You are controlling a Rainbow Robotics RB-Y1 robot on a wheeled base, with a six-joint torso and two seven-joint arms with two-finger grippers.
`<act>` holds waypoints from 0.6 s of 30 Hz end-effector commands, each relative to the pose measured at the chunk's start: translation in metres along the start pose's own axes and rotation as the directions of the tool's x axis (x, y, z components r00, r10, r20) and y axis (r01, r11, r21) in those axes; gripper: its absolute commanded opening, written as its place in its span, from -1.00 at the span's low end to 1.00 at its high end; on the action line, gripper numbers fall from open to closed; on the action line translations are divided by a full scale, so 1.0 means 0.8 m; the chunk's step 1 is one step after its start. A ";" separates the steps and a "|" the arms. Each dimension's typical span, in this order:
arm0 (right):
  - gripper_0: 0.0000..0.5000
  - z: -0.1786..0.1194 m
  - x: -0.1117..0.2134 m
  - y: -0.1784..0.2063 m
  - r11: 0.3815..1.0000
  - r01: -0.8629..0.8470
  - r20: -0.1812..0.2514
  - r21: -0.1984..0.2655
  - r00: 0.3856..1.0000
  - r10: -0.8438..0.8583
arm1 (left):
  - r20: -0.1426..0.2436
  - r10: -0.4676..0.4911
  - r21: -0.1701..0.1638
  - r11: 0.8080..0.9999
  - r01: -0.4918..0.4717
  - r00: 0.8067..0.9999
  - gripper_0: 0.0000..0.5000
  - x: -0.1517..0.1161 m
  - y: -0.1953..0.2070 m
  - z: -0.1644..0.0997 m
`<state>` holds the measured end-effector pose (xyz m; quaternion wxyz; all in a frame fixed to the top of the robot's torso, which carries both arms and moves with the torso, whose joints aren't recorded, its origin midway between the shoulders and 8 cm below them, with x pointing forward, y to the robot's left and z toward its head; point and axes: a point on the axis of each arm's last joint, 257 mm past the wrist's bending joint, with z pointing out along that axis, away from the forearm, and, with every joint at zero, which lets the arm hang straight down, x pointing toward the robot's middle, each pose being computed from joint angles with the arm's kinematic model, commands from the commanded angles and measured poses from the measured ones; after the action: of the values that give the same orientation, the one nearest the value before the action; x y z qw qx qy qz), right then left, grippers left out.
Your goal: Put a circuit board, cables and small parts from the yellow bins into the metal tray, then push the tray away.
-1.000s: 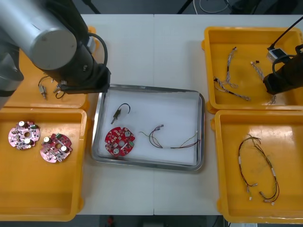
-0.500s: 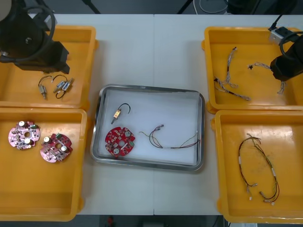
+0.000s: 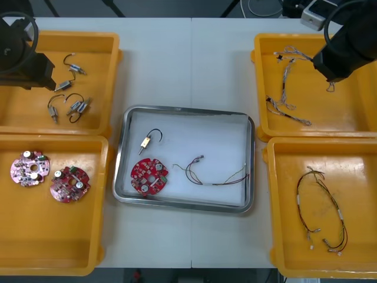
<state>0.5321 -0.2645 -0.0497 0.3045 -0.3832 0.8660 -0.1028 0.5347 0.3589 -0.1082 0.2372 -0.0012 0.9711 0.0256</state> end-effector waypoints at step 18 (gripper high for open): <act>-1.00 0.003 -0.100 0.219 0.904 0.416 0.111 -0.100 0.908 -0.405 | 0.050 0.077 -0.028 0.997 -0.076 0.996 1.00 -0.033 0.057 0.055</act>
<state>0.4815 -0.1215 -0.0884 0.2821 -0.5543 0.7776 -0.0927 0.5630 0.3970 -0.1595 0.2363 -0.0090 0.9714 0.0206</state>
